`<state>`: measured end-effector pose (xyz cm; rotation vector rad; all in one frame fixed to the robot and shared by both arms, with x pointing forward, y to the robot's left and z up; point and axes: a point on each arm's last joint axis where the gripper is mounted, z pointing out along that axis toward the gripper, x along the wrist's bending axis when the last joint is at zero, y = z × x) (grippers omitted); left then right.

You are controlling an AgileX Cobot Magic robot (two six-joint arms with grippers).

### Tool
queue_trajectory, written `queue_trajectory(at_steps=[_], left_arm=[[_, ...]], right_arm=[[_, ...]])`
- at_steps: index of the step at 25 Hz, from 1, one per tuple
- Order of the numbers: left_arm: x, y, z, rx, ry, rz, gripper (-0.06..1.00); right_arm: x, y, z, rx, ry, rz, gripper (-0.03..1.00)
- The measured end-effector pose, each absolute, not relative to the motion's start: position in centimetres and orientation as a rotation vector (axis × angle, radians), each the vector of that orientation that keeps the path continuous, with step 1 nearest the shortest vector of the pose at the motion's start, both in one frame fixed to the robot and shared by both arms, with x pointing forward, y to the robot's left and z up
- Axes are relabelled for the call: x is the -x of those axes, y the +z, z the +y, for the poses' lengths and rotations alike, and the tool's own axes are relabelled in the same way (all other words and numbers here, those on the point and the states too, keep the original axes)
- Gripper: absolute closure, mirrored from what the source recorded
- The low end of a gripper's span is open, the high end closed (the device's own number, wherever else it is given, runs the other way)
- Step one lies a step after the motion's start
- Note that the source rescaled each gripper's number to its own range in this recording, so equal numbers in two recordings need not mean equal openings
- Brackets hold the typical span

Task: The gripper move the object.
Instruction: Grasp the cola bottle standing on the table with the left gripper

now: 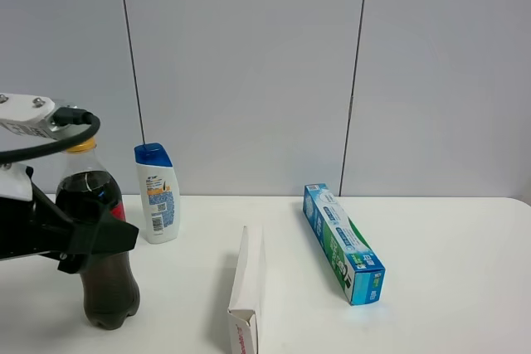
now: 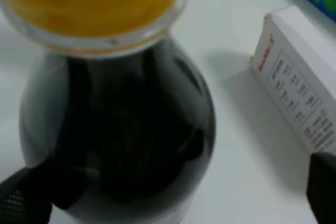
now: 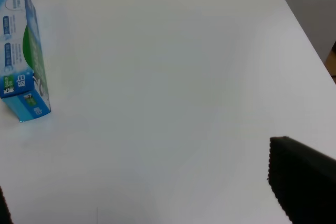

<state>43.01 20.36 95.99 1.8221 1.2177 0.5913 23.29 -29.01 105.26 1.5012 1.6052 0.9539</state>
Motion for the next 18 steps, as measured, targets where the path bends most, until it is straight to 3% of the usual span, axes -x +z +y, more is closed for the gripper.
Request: queue_trajectory(at_steps=[18], left_arm=[[-43.5,92.9,20.3,-1.746,0.627,1.196,-0.05]], right_arm=[[-23.3,105.3,-29.0,-1.501,0.954,1.605,-0.03]])
